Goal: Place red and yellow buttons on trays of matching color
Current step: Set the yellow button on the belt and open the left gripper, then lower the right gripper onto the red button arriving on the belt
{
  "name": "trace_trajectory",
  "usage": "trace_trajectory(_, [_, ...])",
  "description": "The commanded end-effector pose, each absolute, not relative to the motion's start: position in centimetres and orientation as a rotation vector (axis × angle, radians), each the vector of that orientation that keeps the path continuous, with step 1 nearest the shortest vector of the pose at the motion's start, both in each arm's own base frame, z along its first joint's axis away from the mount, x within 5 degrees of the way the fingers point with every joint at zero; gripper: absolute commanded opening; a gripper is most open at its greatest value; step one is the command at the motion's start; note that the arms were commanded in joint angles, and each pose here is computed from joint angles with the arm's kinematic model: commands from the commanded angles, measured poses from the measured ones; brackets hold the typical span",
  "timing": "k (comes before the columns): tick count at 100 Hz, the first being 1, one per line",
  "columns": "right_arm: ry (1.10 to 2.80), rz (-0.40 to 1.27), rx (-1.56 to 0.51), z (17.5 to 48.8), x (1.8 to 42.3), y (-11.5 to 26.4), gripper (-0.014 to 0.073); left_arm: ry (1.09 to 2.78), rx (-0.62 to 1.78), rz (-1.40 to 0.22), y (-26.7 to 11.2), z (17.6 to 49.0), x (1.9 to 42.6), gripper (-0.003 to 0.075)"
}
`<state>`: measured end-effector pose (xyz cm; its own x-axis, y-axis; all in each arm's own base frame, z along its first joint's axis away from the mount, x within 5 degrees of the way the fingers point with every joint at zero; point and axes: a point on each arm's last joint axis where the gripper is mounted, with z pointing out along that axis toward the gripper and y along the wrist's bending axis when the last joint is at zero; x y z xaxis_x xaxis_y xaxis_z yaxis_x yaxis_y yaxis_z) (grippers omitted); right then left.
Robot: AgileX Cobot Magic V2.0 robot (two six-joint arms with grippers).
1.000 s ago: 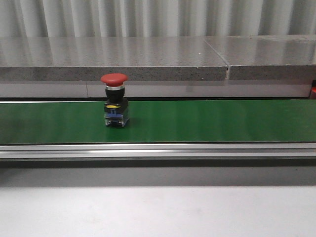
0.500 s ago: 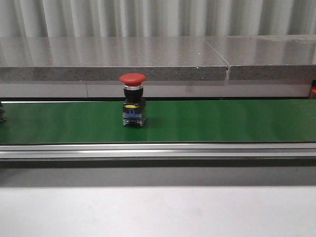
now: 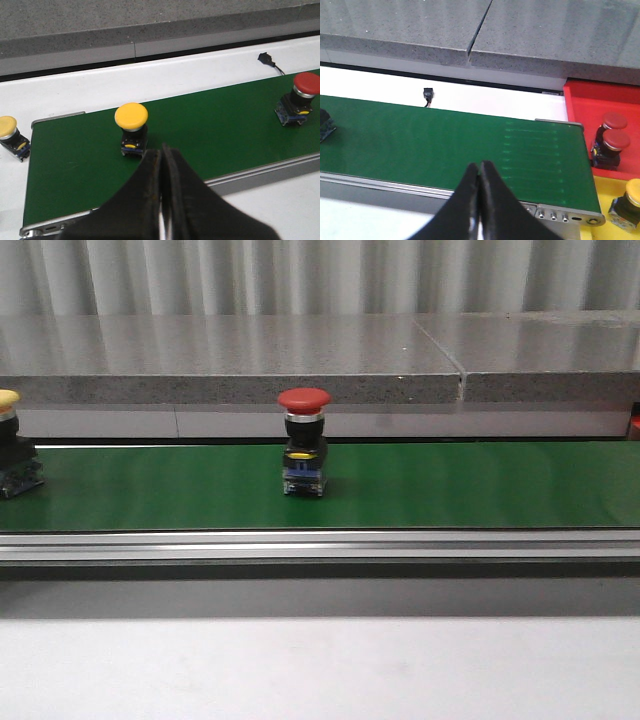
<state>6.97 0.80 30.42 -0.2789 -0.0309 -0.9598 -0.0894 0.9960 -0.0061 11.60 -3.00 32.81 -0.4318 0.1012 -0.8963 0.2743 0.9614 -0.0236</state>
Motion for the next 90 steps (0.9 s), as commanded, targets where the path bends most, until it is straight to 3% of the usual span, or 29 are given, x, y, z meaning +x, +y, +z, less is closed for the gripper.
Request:
trace_trajectory(1, [1.749, 0.07, -0.063, 32.0, 7.0, 0.8, -0.0072, 1.904, 0.239, -0.234, -3.0, 33.8, 10.8, -0.002])
trace_trajectory(42, [1.808, 0.117, -0.133, 34.0, 8.8, 1.4, -0.0072, 1.922, 0.248, -0.241, -2.8, 32.4, 9.2, -0.002])
trace_trajectory(76, [1.984, 0.196, -0.263, 35.7, 14.0, 3.3, -0.0071, 1.944, 0.255, -0.244, -2.8, 32.3, 9.1, -0.002])
trace_trajectory(90, [2.067, 0.216, -0.303, 36.4, 16.3, 4.1, 0.0011, 1.944, 0.255, -0.244, -2.8, 32.3, 9.1, -0.002])
